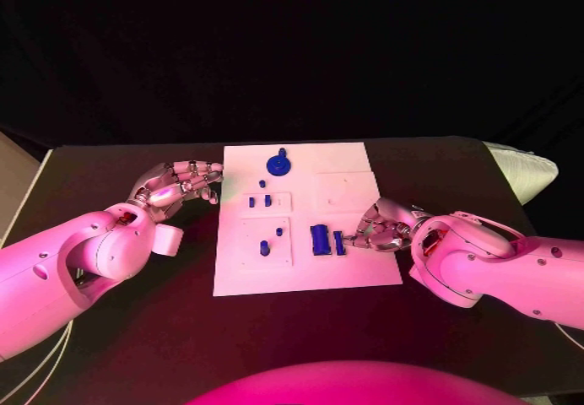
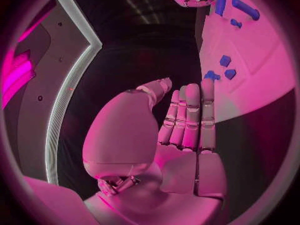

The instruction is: Assemble the parts on the task board

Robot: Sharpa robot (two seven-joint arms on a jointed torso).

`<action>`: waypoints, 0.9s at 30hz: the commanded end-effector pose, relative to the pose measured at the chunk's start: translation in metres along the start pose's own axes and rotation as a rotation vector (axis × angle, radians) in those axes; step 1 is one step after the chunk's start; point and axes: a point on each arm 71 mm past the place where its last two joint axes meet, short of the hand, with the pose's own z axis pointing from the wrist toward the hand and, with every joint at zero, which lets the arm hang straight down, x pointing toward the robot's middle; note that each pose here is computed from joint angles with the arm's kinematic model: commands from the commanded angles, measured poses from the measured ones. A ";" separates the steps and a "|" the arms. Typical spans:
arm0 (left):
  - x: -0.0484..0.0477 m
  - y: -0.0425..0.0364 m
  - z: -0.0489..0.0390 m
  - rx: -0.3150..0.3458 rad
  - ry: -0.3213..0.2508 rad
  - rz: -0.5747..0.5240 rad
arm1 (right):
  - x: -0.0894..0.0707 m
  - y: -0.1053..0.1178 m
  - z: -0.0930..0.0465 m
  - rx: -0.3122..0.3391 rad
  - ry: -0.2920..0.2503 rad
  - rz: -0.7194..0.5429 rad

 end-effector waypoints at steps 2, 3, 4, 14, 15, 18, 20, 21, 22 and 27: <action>0.0022 -0.0006 0.0003 0.007 0.016 -0.007 | 0.001 0.001 0.000 -0.029 0.014 -0.011; 0.0023 -0.0006 0.0003 0.008 0.016 -0.007 | 0.000 0.000 0.000 -0.031 0.006 -0.006; 0.0025 -0.0008 0.0004 0.010 0.016 -0.007 | -0.002 -0.002 0.001 -0.036 -0.010 0.007; 0.0023 -0.0025 0.0006 0.035 0.003 -0.008 | -0.031 -0.020 0.013 -0.165 -0.157 0.284; 0.0021 -0.0026 0.0006 0.036 0.001 -0.008 | -0.033 -0.021 0.014 -0.175 -0.164 0.308; 0.0013 -0.0027 0.0009 0.042 -0.006 -0.015 | -0.046 -0.028 0.020 -0.213 -0.198 0.413; 0.0006 -0.0028 0.0011 0.046 -0.011 -0.021 | -0.055 -0.033 0.025 -0.229 -0.224 0.476; 0.0003 -0.0028 0.0011 0.047 -0.013 -0.023 | -0.057 -0.035 0.027 -0.232 -0.232 0.493; -0.0003 -0.0028 0.0012 0.049 -0.016 -0.024 | -0.062 -0.037 0.029 -0.236 -0.245 0.520; -0.0060 -0.0023 0.0018 0.061 -0.045 -0.029 | -0.080 -0.049 0.044 -0.240 -0.309 0.634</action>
